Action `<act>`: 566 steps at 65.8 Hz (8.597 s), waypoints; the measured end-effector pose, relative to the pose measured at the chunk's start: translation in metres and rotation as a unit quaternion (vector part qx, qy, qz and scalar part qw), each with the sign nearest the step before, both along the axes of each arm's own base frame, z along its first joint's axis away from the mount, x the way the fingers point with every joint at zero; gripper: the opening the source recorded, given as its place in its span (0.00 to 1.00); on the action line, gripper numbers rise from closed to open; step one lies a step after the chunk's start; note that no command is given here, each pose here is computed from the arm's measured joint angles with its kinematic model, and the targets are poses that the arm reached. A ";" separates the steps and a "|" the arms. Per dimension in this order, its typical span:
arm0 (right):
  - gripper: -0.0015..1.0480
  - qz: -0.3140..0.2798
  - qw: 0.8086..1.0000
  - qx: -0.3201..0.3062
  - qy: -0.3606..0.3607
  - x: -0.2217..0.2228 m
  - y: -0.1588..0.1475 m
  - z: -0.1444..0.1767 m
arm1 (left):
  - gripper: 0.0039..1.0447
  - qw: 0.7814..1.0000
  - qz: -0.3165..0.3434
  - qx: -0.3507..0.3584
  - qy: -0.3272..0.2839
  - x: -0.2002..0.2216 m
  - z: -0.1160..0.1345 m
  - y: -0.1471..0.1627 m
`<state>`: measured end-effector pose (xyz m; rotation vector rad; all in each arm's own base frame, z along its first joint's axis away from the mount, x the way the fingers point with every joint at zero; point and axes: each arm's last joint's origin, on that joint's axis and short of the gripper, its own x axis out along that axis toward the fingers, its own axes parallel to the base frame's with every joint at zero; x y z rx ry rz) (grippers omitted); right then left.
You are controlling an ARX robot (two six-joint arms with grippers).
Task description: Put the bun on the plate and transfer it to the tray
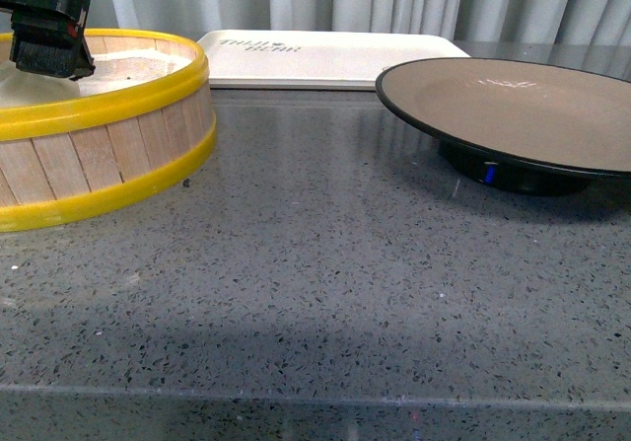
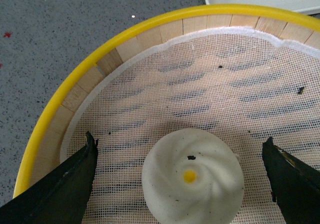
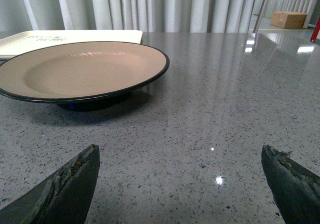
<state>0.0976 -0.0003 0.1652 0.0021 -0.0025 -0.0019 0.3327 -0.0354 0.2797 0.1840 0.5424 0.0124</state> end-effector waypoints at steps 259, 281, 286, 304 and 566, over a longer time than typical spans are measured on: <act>0.92 0.000 1.000 0.000 0.000 0.000 0.000 0.000 | 0.94 0.951 -0.305 0.046 -0.016 -0.007 0.004 -0.307; 0.92 0.000 1.000 0.000 0.000 0.000 0.000 0.000 | 0.94 0.958 -0.267 -0.027 -0.101 -0.011 0.068 -0.264; 0.92 0.000 1.000 0.000 0.000 0.000 0.000 0.000 | 0.94 0.957 -0.250 -0.044 -0.139 -0.024 0.087 -0.237; 0.92 0.000 1.000 0.000 0.000 0.000 0.000 0.000 | 0.94 0.961 -0.196 -0.053 -0.188 -0.092 0.093 -0.108; 0.92 0.004 0.796 0.562 0.222 0.143 -0.017 0.060 | 0.94 0.956 -0.008 -0.092 -0.278 -0.236 -0.108 0.035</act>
